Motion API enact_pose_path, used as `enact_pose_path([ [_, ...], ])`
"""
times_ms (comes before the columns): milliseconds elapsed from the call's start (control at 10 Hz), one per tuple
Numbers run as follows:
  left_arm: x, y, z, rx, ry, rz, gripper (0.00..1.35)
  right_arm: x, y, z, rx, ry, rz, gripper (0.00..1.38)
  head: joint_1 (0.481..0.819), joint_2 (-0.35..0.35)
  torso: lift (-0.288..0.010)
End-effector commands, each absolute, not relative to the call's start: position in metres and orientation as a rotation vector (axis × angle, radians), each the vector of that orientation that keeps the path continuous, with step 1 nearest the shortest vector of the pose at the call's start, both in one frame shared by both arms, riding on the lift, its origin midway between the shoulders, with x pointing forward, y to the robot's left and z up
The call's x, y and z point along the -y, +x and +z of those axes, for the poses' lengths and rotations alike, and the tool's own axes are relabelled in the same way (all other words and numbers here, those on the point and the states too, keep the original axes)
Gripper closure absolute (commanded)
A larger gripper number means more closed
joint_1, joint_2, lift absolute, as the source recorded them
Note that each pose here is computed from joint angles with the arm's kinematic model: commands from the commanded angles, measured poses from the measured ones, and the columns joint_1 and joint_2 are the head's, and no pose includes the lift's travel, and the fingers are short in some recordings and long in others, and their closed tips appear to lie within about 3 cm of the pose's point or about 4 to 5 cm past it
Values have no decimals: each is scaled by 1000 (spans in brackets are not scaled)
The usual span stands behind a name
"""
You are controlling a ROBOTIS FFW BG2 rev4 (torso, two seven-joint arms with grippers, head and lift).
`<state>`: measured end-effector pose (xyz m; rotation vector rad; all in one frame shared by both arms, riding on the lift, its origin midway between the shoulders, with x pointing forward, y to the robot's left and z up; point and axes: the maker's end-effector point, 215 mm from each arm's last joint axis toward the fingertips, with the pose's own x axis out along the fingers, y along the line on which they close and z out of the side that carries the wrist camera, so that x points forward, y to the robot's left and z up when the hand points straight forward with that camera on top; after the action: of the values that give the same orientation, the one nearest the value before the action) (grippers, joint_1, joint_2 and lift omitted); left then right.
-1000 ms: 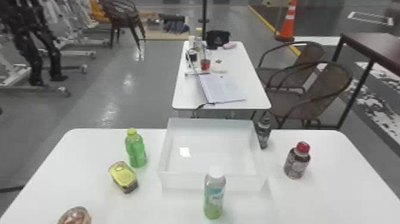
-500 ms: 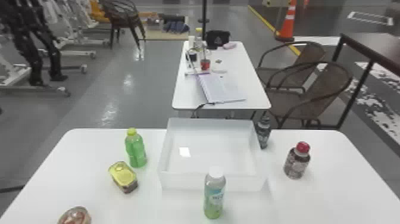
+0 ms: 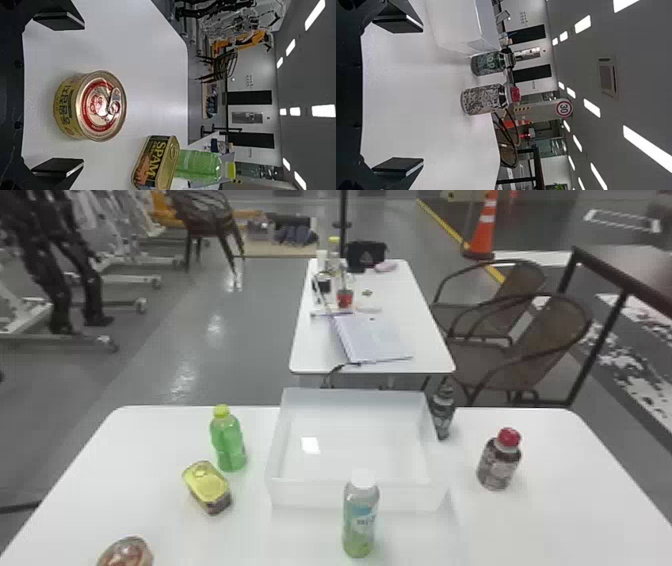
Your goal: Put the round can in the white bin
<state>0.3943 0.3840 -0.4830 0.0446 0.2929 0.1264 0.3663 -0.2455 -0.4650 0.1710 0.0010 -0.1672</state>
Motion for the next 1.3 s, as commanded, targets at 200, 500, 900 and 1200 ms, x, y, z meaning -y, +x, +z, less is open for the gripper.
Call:
enact_pose_path([
  [200,-403,411,-479,-282,78,133,93,246,367,-465,-1,173,-168,116,549,0,-100],
  [500,-395,437,-485,-297,75,27,96,245,368,-465,1,174,-167,116,549,0,-100],
  [900,-378,446,-505,-344,44,-34,475,243,370,-465,1,178,-165,116,549,0,-100],
  [1200,-377,451,-494,-321,69,-36,950,243,370,-465,1,179,-166,116,549,0,-100],
])
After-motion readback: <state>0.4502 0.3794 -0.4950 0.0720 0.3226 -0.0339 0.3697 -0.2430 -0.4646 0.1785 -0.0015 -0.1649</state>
